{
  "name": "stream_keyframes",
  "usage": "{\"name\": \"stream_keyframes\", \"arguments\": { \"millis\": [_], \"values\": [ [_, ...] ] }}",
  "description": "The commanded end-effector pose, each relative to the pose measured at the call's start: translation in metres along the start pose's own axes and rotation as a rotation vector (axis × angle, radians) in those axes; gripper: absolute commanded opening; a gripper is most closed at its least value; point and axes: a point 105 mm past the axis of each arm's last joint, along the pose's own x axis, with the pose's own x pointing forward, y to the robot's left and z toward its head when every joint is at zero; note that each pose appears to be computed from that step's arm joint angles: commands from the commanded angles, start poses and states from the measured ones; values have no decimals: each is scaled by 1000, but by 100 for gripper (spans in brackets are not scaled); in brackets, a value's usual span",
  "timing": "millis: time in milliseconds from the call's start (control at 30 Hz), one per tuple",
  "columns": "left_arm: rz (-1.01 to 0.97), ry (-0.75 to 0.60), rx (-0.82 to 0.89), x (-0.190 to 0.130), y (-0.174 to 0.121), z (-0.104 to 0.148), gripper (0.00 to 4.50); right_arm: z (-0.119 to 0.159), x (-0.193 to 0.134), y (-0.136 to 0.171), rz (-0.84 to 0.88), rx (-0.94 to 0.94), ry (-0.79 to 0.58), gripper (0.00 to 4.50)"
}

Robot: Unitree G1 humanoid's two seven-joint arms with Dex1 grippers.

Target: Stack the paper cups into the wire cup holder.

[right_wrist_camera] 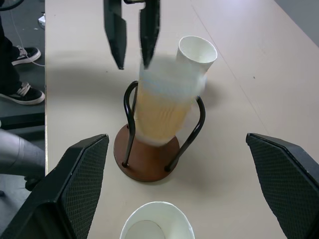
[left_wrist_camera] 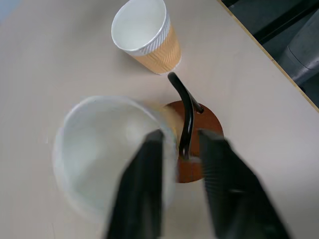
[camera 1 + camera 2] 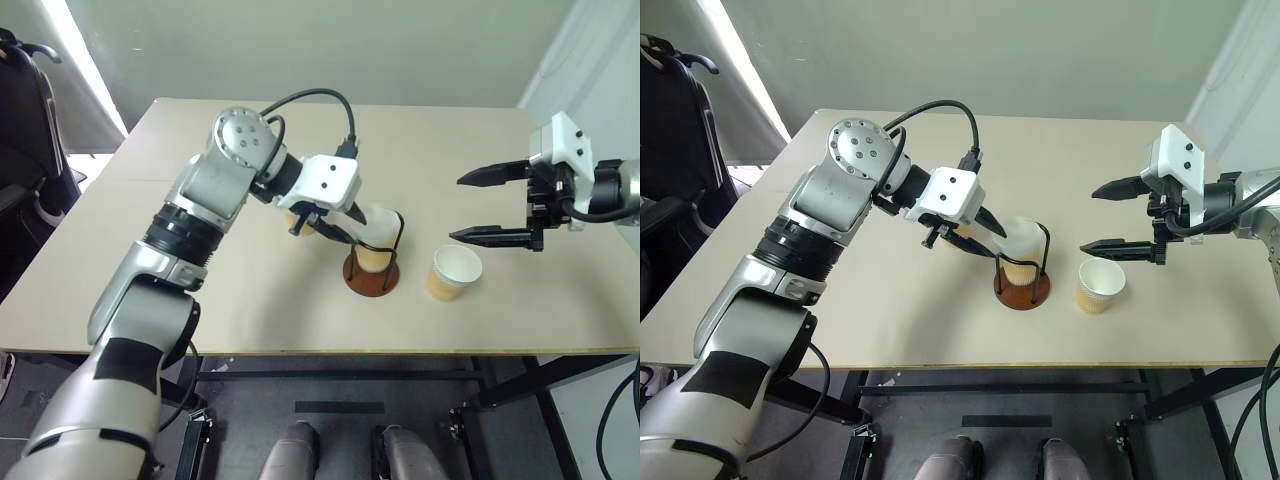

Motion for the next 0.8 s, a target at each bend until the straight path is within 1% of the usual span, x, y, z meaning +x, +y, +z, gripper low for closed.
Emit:
{"name": "stream_keyframes", "arguments": {
  "millis": [33, 133, 200, 333, 433, 467, 533, 600, 700, 767, 800],
  "values": [
    [60, -22, 29, -8, 9, 8, 278, 10, -10, -3, -34, -49, -8, 450],
    [84, -42, 20, -10, 12, 9, 391, 9, -10, -3, -36, -49, -7, 450],
    [127, -66, 15, -13, 18, 12, 446, 9, -9, -3, -37, -48, -7, 450],
    [214, -133, -31, -24, 29, 19, 446, 7, -7, -2, -42, -57, -1, 450],
    [269, -272, -136, -39, 36, 31, 446, 2, -2, 2, -34, -64, 12, 450],
    [281, -340, -183, -45, 37, 36, 446, 1, 0, 3, -38, -78, 18, 450],
    [293, -410, -249, -54, 37, 40, 446, -1, 4, 4, -41, -91, 23, 450],
    [297, -424, -290, -59, 34, 37, 446, -4, 7, 7, -34, -93, 30, 450],
    [252, -429, -347, -63, 21, 33, 446, -11, 10, 11, -22, -113, 65, 450],
    [194, -413, -392, -66, 6, 28, 446, -21, 12, 12, -16, -123, 112, 450],
    [170, -379, -407, -68, -4, 20, 446, -28, 13, 14, -5, -125, 146, 450]
  ]
}}
